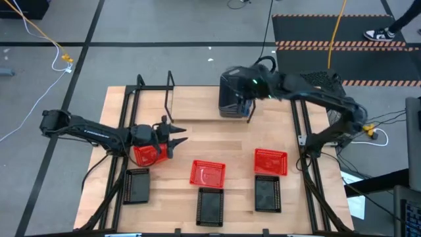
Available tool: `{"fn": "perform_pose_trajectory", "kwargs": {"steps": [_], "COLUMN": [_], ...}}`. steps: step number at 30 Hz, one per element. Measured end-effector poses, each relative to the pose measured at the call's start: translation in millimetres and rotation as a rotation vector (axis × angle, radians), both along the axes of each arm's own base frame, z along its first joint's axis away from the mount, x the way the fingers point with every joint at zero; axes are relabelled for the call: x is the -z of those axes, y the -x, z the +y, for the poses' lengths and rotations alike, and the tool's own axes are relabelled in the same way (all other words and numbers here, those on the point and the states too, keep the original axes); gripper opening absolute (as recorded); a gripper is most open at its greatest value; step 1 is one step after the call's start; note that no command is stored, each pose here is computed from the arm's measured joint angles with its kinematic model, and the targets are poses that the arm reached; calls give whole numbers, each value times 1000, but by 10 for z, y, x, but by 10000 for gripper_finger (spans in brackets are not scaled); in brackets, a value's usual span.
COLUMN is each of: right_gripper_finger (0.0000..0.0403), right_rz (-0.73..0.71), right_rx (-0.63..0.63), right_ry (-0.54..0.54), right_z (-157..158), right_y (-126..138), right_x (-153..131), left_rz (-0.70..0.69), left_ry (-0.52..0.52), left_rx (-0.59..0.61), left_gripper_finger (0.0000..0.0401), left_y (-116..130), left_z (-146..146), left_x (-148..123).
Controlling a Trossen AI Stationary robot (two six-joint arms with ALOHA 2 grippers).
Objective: Stack baskets on shelf by color
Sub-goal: Stack the transparent black bin on top of the transparent black bin on the shelf
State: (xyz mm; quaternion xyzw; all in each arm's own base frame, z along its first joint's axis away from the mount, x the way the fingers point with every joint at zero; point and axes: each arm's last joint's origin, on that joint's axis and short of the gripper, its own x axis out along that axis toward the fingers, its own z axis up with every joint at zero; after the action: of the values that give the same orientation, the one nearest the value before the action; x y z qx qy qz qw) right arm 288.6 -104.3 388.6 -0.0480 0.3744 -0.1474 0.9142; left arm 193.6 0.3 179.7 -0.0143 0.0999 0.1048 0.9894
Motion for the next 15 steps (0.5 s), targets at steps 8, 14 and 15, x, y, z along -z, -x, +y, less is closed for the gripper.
{"fn": "perform_pose_trajectory", "kwargs": {"steps": [8,14,15], "right_gripper_finger": [163,163,163], "right_rz": [382,509,511], "right_rx": [-49,-67,-68], "right_ry": [-180,-221,-221], "right_z": [-305,-318,-318], "right_y": [-200,-238,-241], "right_x": [253,474,490], "left_rz": [15,23,22], "left_ry": [25,7,4], "left_rx": [-6,-2,-2], "left_gripper_finger": [182,182,182], "left_y": [24,25,24], "left_z": [0,0,0], "left_x": [51,55,54]}}
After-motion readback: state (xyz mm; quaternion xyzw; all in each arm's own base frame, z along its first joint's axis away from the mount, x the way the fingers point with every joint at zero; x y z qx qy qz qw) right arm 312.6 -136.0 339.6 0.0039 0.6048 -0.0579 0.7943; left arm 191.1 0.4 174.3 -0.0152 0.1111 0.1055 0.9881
